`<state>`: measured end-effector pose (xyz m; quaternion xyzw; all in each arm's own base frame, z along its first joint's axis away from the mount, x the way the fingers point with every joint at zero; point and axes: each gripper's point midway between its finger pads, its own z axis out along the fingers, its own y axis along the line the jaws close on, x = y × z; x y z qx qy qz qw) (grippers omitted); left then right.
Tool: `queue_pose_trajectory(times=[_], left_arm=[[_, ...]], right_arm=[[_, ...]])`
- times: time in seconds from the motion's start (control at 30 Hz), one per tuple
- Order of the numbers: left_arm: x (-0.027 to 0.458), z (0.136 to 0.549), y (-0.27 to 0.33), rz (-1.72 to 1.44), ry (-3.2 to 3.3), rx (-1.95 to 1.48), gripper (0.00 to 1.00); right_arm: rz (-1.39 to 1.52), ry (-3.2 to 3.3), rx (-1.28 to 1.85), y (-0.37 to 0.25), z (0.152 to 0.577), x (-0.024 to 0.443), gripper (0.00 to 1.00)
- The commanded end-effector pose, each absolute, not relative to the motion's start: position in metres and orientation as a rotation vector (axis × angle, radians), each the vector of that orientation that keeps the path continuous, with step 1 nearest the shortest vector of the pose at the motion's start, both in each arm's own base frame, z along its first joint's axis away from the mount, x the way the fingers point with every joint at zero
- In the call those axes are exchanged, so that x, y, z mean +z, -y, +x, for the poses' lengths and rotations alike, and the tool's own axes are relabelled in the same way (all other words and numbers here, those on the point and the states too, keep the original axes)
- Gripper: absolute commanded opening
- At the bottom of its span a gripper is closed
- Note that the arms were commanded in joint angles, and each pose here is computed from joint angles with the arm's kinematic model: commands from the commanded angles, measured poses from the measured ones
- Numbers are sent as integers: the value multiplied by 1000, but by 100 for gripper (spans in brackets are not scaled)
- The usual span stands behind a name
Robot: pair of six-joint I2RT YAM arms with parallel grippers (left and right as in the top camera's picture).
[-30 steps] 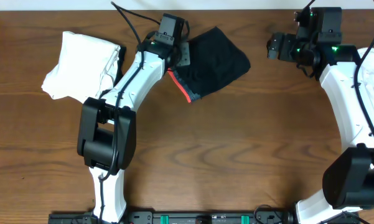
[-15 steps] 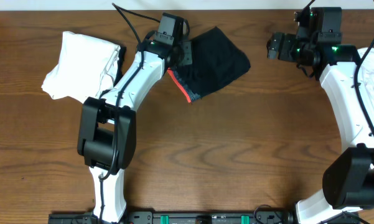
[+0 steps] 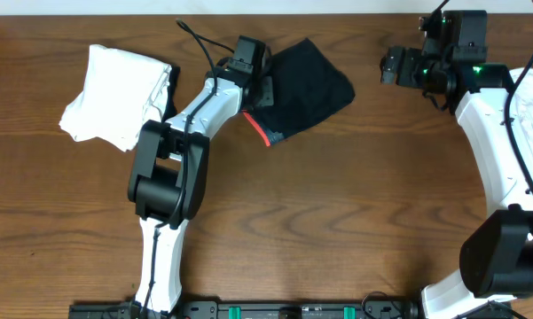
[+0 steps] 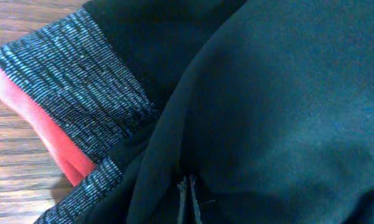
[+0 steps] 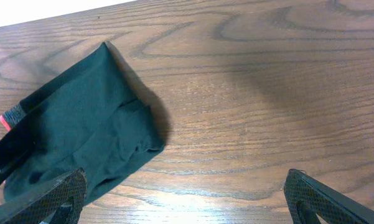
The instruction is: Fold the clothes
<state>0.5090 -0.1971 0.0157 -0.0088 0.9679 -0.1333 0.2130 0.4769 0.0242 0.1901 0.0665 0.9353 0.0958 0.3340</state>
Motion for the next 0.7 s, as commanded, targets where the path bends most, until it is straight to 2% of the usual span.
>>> queue_pose_trajectory(times=[0.0, 0.13, 0.23, 0.43, 0.67], left_arm=[[5, 513, 170, -83, -2703, -273, 6], [26, 517, 170, -83, -2663, -287, 6], [60, 518, 175, -71, -2611, -328, 8], [114, 503, 196, -13, -2569, -529, 11], [96, 469, 201, -7, -2721, -589, 11]], right_arm=[[181, -2448, 236, -22, 477, 187, 99], [181, -2448, 236, -22, 477, 187, 99], [181, -2448, 236, -22, 477, 187, 99], [181, -2448, 236, -22, 477, 187, 99], [181, -2448, 236, -22, 477, 187, 99]])
